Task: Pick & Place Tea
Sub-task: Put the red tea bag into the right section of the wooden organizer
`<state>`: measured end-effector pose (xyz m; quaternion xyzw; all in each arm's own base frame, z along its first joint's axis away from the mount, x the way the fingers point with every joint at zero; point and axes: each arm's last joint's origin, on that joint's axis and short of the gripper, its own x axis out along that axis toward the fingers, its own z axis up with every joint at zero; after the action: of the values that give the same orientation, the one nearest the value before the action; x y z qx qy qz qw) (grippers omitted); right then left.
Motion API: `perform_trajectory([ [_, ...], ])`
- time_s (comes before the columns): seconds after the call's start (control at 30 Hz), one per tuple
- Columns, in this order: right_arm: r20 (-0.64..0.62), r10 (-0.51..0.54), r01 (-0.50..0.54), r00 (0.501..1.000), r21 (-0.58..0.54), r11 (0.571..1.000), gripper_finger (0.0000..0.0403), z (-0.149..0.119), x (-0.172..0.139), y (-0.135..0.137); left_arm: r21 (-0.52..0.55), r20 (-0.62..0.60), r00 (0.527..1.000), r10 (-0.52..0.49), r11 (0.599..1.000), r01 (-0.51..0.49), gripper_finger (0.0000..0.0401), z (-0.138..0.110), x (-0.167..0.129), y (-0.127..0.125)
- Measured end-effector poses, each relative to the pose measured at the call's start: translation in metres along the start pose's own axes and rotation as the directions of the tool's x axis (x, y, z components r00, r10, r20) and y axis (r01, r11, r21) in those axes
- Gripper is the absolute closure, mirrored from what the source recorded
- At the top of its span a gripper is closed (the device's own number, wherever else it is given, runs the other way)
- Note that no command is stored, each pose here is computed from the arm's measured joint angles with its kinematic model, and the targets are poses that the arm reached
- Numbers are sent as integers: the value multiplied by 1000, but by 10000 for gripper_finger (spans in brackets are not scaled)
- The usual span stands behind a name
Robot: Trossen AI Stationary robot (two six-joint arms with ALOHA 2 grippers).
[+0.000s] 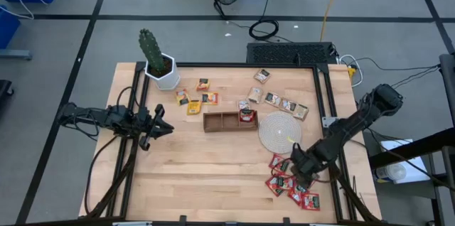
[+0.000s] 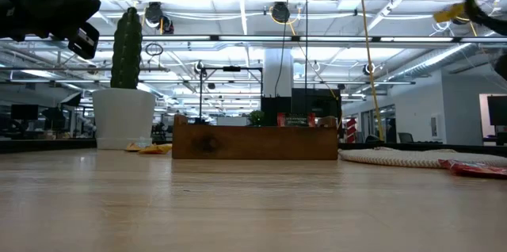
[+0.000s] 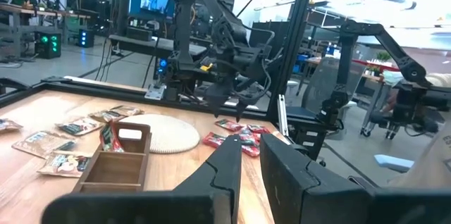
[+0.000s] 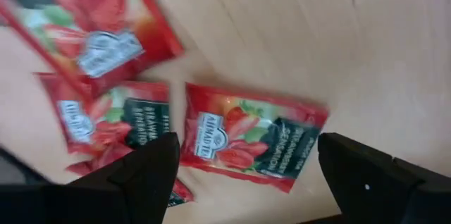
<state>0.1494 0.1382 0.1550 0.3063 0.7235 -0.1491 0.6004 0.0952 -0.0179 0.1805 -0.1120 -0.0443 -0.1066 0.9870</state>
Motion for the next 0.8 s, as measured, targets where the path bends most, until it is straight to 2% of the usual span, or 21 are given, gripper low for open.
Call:
perform_trajectory([
  [0.1, -15, -24, 26, 1000, 109, 994, 89, -8, 7, -3, 0, 0, 1000, 0, 1000, 0, 343, 0, 0, 0],
  [0.23, -84, 8, 13, 996, 246, 969, 90, -17, 12, -1, 0, 0, 1000, 0, 1000, 0, 343, 0, 0, 0],
  [0.4, -84, 135, -109, 987, 267, 958, 90, -22, 21, 7, 0, 0, 1000, 0, 1000, 0, 343, 0, 0, 0],
  [0.57, -36, 258, -237, 965, 291, 927, 90, -21, 34, 5, 0, 0, 1000, 0, 1000, 0, 343, 0, 0, 0],
  [0.8, -20, 190, -174, 982, 316, 933, 90, -16, 51, -19, 0, 0, 1000, 0, 1000, 0, 343, 0, 0, 0],
])
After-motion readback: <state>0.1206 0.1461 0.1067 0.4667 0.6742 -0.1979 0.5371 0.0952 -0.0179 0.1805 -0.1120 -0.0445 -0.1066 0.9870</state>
